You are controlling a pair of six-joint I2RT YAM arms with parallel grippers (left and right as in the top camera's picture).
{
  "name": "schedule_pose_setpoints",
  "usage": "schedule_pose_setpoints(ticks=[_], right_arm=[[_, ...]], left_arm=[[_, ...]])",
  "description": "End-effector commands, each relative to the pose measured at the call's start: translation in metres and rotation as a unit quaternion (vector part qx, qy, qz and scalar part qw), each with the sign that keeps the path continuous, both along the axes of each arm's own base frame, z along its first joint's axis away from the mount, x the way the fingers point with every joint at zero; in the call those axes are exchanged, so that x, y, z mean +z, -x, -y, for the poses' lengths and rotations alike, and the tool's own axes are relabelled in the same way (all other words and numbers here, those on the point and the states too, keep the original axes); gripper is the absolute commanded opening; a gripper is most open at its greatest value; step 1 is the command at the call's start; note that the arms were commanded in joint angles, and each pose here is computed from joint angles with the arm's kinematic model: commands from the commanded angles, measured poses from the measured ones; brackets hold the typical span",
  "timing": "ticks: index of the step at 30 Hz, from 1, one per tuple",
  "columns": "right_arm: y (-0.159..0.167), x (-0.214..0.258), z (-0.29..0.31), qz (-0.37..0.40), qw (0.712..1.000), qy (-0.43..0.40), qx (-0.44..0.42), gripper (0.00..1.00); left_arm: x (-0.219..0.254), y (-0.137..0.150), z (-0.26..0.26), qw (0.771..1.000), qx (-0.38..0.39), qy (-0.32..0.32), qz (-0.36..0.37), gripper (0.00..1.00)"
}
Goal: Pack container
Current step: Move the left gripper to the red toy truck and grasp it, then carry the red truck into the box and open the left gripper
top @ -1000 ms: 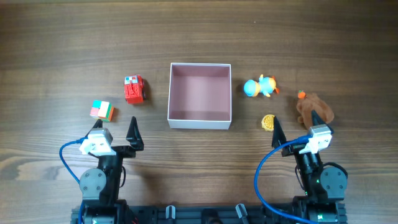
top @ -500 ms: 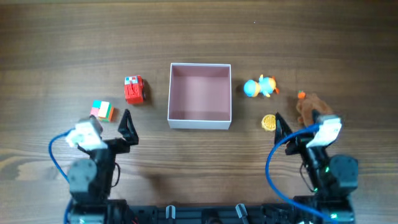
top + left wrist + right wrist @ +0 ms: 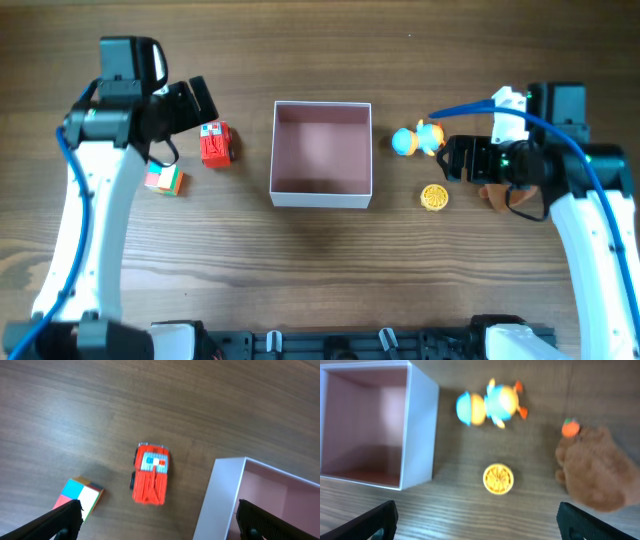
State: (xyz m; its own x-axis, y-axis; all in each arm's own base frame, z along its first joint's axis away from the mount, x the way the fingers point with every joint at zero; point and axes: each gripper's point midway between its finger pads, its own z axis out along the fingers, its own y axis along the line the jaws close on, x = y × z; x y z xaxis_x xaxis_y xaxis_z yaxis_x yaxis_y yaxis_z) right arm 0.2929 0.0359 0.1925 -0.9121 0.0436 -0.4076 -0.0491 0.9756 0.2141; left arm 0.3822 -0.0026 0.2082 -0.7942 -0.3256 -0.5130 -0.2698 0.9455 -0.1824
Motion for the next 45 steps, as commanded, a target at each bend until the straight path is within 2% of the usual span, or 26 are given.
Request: schedule_pose_setpoints(ticks=[1,8,12,17,24,29,30,32,33,34,36,39,41,43,44,45], right_arm=[[-0.008,-0.013,0.009,-0.029,0.999,0.02,-0.026,1.0],[-0.01,-0.017,0.009,-0.033,0.999,0.023,-0.027,1.0],[-0.011,-0.017,0.01,-0.031,0.999,0.025,-0.028,1.0],[-0.01,-0.017,0.01,-0.032,0.999,0.025,-0.028,1.0],[-0.01,-0.017,0.01,-0.032,0.999,0.025,-0.028,1.0],[-0.01,-0.018,0.016,-0.033,0.998,0.04,-0.035,0.99],[-0.01,-0.018,0.016,-0.033,0.998,0.04,-0.035,1.0],[-0.01,-0.018,0.016,-0.033,0.998,0.041,-0.035,1.0],[-0.01,-0.018,0.016,-0.033,0.998,0.041,-0.035,1.0],[-0.01,-0.018,0.016,-0.033,0.998,0.041,-0.035,1.0],[-0.01,-0.018,0.016,-0.033,0.998,0.041,-0.035,1.0],[-0.01,-0.018,0.016,-0.033,0.998,0.041,-0.035,1.0],[-0.01,-0.018,0.016,-0.033,0.998,0.04,-0.035,1.0],[-0.01,-0.018,0.016,-0.033,0.998,0.04,-0.035,1.0],[-0.01,-0.018,0.016,-0.033,0.998,0.04,-0.035,1.0],[-0.01,-0.018,0.016,-0.033,0.998,0.04,-0.035,1.0]], left_arm=[[-0.032,-0.016,0.001,0.999,-0.003,0.005,-0.039,1.0],[-0.118,-0.011,0.002,0.986,-0.004,0.005,-0.167,1.0],[-0.142,0.004,0.008,0.973,-0.074,-0.019,-0.219,1.0],[-0.155,0.0,0.024,0.964,-0.142,-0.042,-0.222,1.0],[-0.178,-0.006,0.026,0.961,-0.142,-0.042,-0.233,1.0],[-0.178,-0.01,0.027,0.963,-0.142,-0.043,-0.225,0.99],[-0.178,-0.01,0.027,0.963,-0.142,-0.043,-0.225,0.96],[-0.178,-0.01,0.027,0.963,-0.142,-0.043,-0.225,0.81],[-0.178,-0.01,0.027,0.963,-0.142,-0.043,-0.225,0.7],[-0.178,-0.01,0.027,0.963,-0.142,-0.043,-0.225,0.65],[-0.178,-0.01,0.027,0.963,-0.142,-0.043,-0.225,0.61],[-0.178,-0.01,0.027,0.963,-0.142,-0.043,-0.225,0.6],[-0.178,-0.01,0.027,0.963,-0.142,-0.043,-0.226,0.55],[-0.178,-0.01,0.027,0.963,-0.142,-0.043,-0.226,0.37],[-0.178,-0.01,0.027,0.963,-0.142,-0.043,-0.226,0.24],[-0.178,-0.01,0.027,0.963,-0.142,-0.043,-0.226,0.2]])
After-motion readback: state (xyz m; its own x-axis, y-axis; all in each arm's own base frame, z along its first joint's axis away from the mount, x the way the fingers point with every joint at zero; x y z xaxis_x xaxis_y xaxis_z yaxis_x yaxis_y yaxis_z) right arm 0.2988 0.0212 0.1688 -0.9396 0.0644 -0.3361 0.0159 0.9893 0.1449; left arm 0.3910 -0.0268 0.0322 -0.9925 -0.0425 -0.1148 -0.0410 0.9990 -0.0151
